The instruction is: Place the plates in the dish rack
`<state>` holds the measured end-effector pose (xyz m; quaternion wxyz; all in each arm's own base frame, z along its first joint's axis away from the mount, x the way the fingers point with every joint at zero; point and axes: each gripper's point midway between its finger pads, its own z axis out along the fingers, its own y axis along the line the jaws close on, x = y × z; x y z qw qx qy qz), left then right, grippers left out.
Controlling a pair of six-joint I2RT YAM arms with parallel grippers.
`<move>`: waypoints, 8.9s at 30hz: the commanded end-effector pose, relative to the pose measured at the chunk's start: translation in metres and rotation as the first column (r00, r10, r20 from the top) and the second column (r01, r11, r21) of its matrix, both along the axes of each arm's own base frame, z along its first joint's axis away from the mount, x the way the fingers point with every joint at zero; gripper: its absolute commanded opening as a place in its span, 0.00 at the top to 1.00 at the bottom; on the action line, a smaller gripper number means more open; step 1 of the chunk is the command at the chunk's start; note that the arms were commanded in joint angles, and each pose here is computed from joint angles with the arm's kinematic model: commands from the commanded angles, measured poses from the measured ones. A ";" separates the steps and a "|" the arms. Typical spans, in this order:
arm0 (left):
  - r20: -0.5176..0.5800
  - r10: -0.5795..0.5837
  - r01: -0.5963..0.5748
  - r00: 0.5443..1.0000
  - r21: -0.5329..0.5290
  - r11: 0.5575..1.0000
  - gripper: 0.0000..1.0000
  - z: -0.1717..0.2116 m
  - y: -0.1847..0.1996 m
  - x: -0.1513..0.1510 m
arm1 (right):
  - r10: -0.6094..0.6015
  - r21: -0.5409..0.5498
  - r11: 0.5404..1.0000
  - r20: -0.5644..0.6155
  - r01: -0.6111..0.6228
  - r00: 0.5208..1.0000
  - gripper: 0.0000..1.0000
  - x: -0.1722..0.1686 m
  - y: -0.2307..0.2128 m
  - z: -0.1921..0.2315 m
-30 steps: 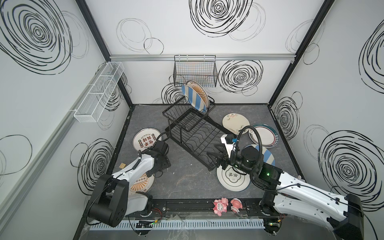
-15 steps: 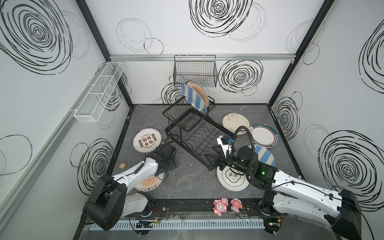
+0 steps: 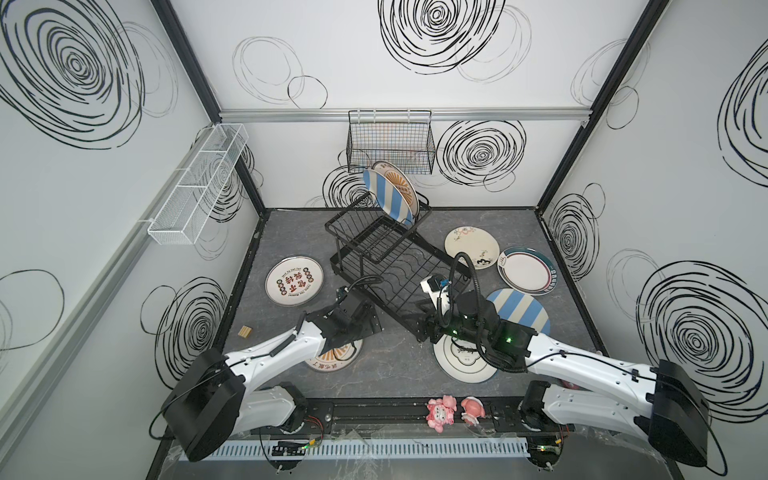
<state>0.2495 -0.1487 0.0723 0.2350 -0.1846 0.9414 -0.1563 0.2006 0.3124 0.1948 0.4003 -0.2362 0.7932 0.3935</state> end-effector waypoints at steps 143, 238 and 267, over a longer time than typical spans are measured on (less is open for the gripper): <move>0.386 -0.137 0.182 0.912 -0.081 0.980 0.04 0.095 0.094 0.077 | -0.293 -0.020 0.939 0.474 0.343 0.830 1.00 0.131 -0.044 0.262; 0.342 -0.136 0.178 0.930 -0.094 0.979 0.04 0.081 0.095 0.076 | -0.340 -0.162 0.676 0.797 0.719 0.499 1.00 0.234 -0.013 0.225; 0.345 -0.127 0.174 0.930 -0.107 0.979 0.04 0.081 0.098 0.078 | -0.439 -0.095 0.587 0.797 0.804 0.415 1.00 0.240 -0.024 0.241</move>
